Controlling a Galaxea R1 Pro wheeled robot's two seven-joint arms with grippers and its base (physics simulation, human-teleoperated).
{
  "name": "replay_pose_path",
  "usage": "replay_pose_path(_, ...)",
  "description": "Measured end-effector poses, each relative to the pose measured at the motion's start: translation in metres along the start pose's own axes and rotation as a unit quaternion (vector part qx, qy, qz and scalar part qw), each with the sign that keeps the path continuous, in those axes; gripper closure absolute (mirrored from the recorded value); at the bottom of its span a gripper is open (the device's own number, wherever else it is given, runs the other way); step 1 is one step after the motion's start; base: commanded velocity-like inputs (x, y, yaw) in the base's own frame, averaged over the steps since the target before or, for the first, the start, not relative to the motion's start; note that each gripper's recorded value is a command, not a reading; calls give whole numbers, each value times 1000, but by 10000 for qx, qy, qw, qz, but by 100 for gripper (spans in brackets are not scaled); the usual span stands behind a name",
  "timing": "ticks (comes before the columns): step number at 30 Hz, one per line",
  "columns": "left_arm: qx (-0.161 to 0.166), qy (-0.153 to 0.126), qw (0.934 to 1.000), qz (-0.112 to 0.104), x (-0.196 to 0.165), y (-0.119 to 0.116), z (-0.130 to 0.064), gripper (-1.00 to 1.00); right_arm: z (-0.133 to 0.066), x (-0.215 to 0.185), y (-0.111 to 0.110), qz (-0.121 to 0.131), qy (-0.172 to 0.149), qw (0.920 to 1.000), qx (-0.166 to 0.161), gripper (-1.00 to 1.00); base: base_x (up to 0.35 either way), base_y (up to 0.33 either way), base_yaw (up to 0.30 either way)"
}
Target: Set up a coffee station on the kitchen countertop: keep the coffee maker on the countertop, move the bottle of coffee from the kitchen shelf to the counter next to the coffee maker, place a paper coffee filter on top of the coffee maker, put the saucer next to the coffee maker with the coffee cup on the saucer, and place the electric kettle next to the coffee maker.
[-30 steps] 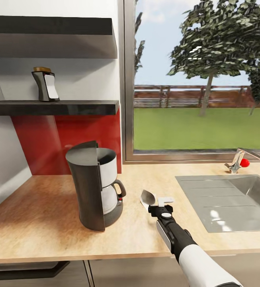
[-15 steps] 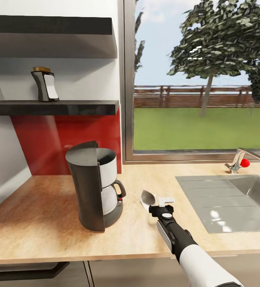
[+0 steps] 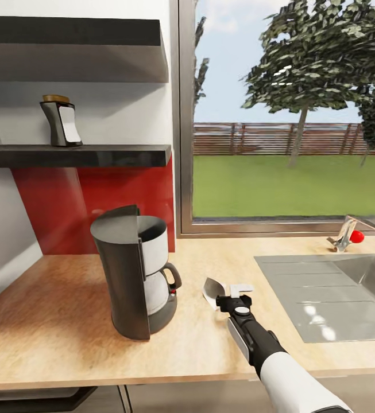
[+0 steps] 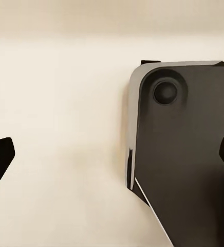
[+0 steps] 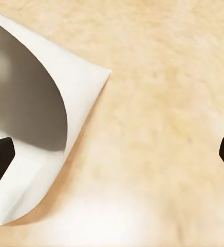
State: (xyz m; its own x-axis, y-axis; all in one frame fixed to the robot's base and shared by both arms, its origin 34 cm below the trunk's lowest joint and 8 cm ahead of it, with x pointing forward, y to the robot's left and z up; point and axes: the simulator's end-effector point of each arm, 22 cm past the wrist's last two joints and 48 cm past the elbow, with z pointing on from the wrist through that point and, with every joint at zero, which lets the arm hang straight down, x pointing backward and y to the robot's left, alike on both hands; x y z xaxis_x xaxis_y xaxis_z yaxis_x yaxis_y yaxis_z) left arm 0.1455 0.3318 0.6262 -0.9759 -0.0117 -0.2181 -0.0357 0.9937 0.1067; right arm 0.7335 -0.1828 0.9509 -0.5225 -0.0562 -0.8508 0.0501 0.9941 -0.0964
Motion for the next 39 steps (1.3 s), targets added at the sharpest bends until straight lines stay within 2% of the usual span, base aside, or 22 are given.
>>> replay_pose_path(8,-1,15,10000,2,3,0,-1,-100,0,1,-1,-3,7,10000,7,-100,88,0,0)
replay_pose_path(14,-9,78,10000,6,12,1,-2,-100,2,9,-10,-35,82,9999,66,-100,50,0,0)
replay_pose_path(21,-9,106,9999,7,14,1,-3,-100,4,23,-10,-19,53,10000,63,-100,1,0,0)
replay_pose_path(27,-21,241,9997,5,20,1,-3,-100,5,28,-10,-25,85,9999,63,-100,25,0,0)
replay_pose_path(39,-19,246,9997,11,20,1,-3,-100,5,28,-9,-26,89,9999,62,-100,5,0,0)
